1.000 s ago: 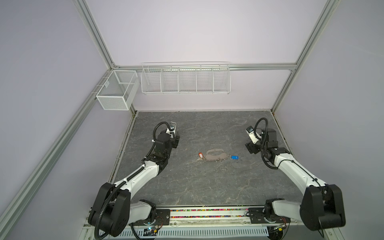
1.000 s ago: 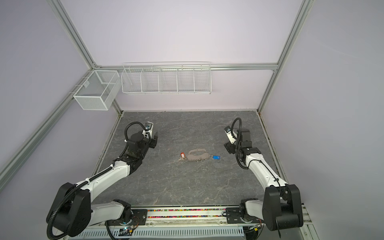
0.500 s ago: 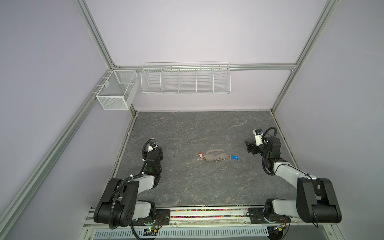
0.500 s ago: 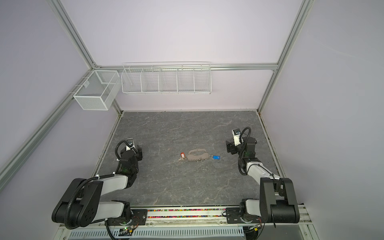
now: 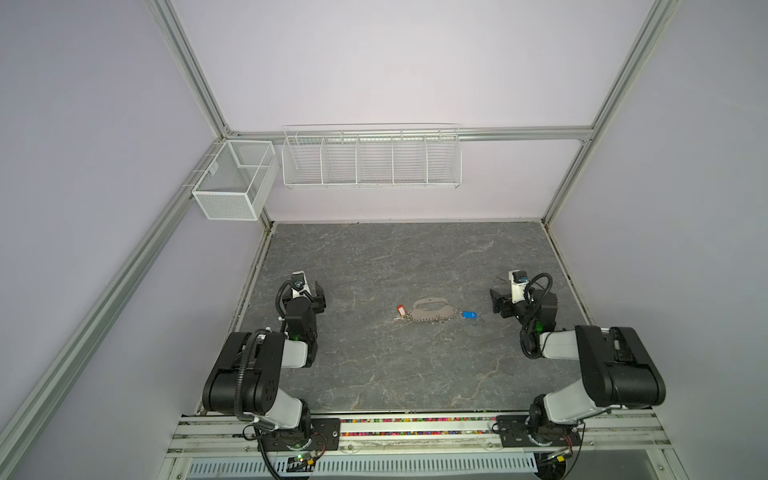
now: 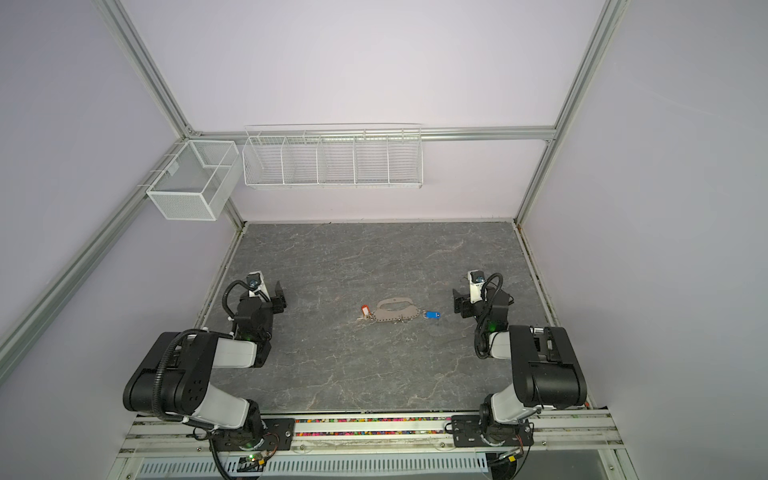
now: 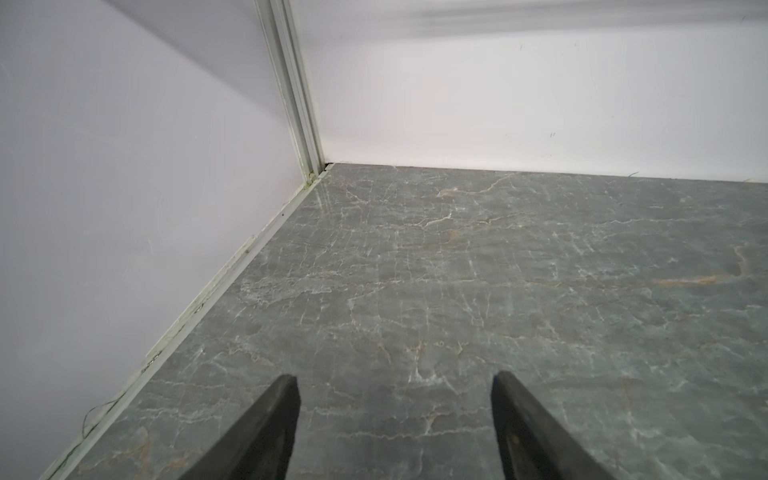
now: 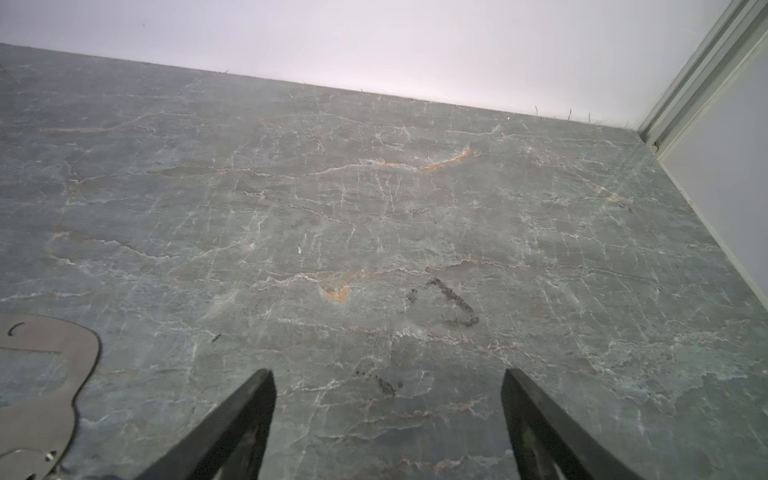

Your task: Put the keys on the keyring

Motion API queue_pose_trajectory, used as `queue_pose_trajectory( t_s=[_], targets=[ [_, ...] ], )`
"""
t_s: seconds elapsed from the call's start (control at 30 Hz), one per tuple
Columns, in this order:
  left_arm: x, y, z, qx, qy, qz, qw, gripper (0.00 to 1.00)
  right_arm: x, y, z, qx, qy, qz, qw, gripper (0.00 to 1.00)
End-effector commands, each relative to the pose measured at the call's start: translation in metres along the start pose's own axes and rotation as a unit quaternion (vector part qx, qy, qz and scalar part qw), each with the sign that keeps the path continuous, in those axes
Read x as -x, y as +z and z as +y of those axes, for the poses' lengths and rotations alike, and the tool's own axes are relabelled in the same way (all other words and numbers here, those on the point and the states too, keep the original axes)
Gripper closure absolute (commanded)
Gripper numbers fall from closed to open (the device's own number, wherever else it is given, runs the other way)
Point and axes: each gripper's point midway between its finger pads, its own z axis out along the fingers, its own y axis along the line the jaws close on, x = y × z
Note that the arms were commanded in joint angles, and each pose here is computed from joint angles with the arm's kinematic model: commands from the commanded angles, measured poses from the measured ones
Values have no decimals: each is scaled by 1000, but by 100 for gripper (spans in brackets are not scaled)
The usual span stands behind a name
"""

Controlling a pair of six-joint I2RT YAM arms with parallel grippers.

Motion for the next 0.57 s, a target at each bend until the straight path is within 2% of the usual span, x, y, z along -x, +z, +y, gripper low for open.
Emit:
queue_pose_trajectory(
  t_s=[0.0,0.53],
  targets=[
    [4,6,-2,-5,-8,3,1000,25,14,1,-6,-8,14,-20,1000,12],
    [2,13,-3,-1,-3,18,1000,22,12,1,-7,-13,16,-14,1000,12]
  ],
)
